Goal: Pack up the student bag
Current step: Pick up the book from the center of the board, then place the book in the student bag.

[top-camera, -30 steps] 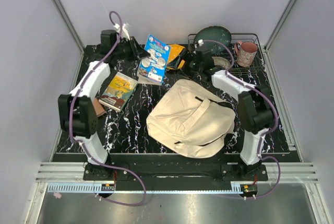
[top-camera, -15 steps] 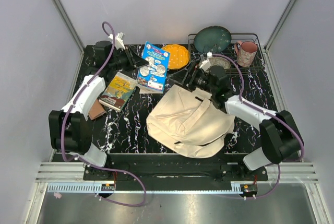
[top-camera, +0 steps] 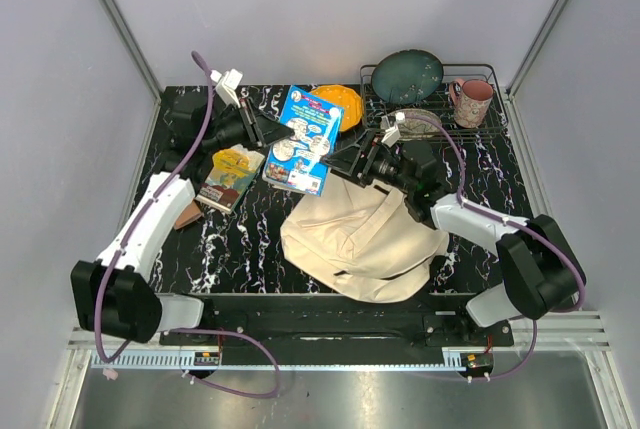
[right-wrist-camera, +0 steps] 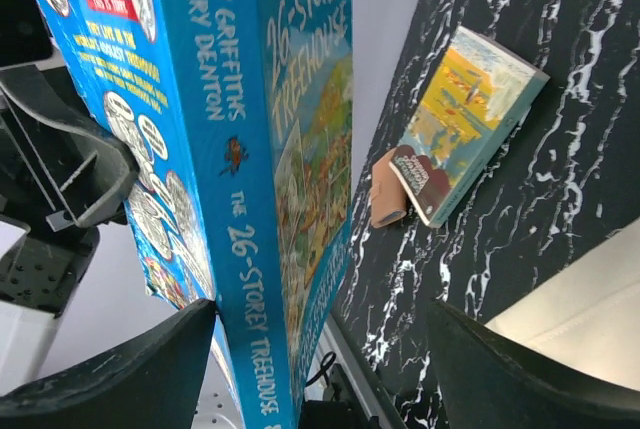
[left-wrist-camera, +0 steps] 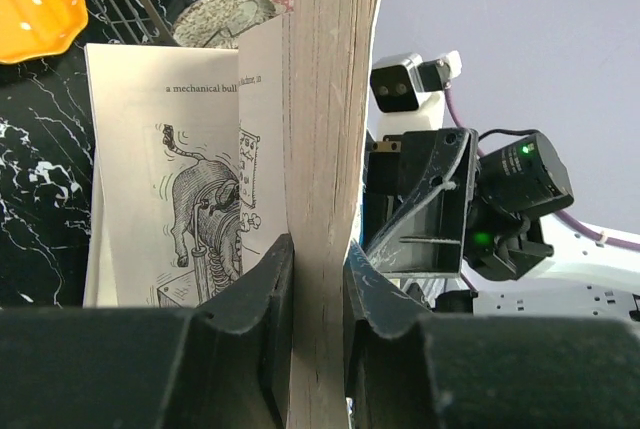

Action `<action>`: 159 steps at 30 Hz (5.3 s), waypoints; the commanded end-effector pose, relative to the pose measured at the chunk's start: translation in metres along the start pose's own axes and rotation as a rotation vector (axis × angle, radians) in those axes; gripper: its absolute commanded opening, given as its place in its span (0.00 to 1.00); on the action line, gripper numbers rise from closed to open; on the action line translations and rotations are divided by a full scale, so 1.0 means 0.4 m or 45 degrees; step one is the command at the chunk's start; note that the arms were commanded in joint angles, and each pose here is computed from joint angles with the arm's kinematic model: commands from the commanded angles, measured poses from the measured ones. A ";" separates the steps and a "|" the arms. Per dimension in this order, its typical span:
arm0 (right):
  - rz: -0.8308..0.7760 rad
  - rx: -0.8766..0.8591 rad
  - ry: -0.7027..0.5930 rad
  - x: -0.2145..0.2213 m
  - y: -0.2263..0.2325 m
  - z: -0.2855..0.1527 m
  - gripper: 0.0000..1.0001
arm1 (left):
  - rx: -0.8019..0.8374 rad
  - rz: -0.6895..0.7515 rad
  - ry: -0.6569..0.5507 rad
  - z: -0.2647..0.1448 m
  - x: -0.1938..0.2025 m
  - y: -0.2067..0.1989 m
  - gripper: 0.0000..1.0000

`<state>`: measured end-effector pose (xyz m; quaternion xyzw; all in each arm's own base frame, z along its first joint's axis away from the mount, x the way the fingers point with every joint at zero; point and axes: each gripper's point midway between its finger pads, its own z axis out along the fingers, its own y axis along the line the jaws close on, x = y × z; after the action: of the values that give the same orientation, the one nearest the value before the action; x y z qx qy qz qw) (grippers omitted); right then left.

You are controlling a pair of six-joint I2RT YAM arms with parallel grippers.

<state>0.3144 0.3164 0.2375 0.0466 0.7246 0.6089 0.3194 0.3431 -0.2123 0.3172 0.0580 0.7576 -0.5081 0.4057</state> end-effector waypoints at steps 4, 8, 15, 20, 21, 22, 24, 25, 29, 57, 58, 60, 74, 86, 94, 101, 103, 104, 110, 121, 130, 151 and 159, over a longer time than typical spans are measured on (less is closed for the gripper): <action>-0.035 -0.194 -0.022 0.013 0.098 -0.031 0.89 | 0.137 0.077 -0.015 -0.043 0.042 -0.097 0.00; -0.040 -0.223 -0.016 0.029 0.112 -0.044 0.90 | 0.204 0.075 0.077 -0.020 0.110 -0.144 0.00; 0.090 -0.156 0.012 0.024 0.174 -0.086 0.25 | 0.152 0.013 0.092 -0.021 0.108 -0.220 0.00; 0.051 0.082 -0.067 -0.005 0.192 -0.158 0.00 | 0.018 -0.065 0.156 -0.012 0.104 -0.193 0.75; 0.015 0.100 -0.092 -0.013 0.203 -0.176 0.00 | -0.042 -0.084 0.182 -0.014 0.116 -0.168 0.82; -0.006 0.143 -0.078 -0.005 0.191 -0.187 0.00 | -0.072 -0.048 0.179 -0.009 0.114 -0.153 0.88; -0.115 0.113 -0.038 0.018 0.186 -0.207 0.00 | -0.089 -0.007 0.171 -0.005 0.122 -0.131 0.99; -0.155 0.073 -0.028 0.026 0.192 -0.210 0.00 | -0.131 0.026 0.158 -0.010 0.140 -0.097 0.99; -0.196 -0.082 0.070 0.098 0.189 -0.237 0.00 | -0.061 0.124 0.026 -0.021 0.153 -0.082 0.99; -0.186 -0.513 0.405 0.206 0.367 -0.339 0.00 | 0.613 0.092 0.097 -0.064 0.238 -0.362 0.93; -0.202 -0.501 0.418 0.210 0.360 -0.336 0.00 | 0.626 0.100 0.097 -0.065 0.236 -0.370 0.87; -0.192 -0.452 0.462 0.218 0.338 -0.328 0.00 | 0.639 0.116 0.101 -0.063 0.231 -0.382 0.72; -0.307 -0.460 0.563 0.218 0.333 -0.301 0.00 | 0.639 0.115 0.239 -0.062 0.299 -0.367 0.31; -0.414 -0.405 0.592 0.207 0.316 -0.281 0.00 | 0.543 0.094 0.318 -0.046 0.337 -0.319 0.00; -0.306 -0.007 0.361 0.158 0.195 -0.257 0.65 | 0.184 0.087 0.073 -0.027 0.254 -0.233 0.00; -0.011 0.238 -0.131 0.110 0.043 -0.325 0.87 | -0.079 -0.127 -0.241 -0.059 0.125 -0.107 0.00; 0.071 0.179 -0.179 0.112 0.057 -0.339 0.87 | -0.048 -0.167 -0.326 -0.066 0.095 -0.113 0.00; 0.096 0.170 -0.180 0.123 0.041 -0.339 0.87 | -0.054 -0.228 -0.364 -0.070 0.093 -0.102 0.00; 0.154 0.075 -0.165 0.132 0.050 -0.322 0.88 | 0.119 -0.342 -0.439 -0.059 0.063 -0.144 0.00; 0.152 -0.048 -0.221 0.089 0.061 -0.251 0.89 | 0.163 -0.469 -0.504 -0.047 0.070 -0.124 0.00; 0.182 -0.164 -0.188 0.092 0.110 -0.192 0.57 | 0.170 -0.506 -0.483 -0.008 0.110 -0.127 0.00; 0.018 0.953 -1.094 -0.106 -0.065 -0.708 0.00 | -0.087 0.271 0.009 0.030 0.305 -0.149 0.99; 0.013 1.124 -1.408 -0.143 -0.038 -0.909 0.00 | -0.102 0.607 0.365 0.153 0.475 -0.264 0.99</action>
<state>0.1942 0.0348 0.2306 0.4124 0.7109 0.2075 0.5306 0.2016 -0.3567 0.2680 0.2139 0.7814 -0.4310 0.3975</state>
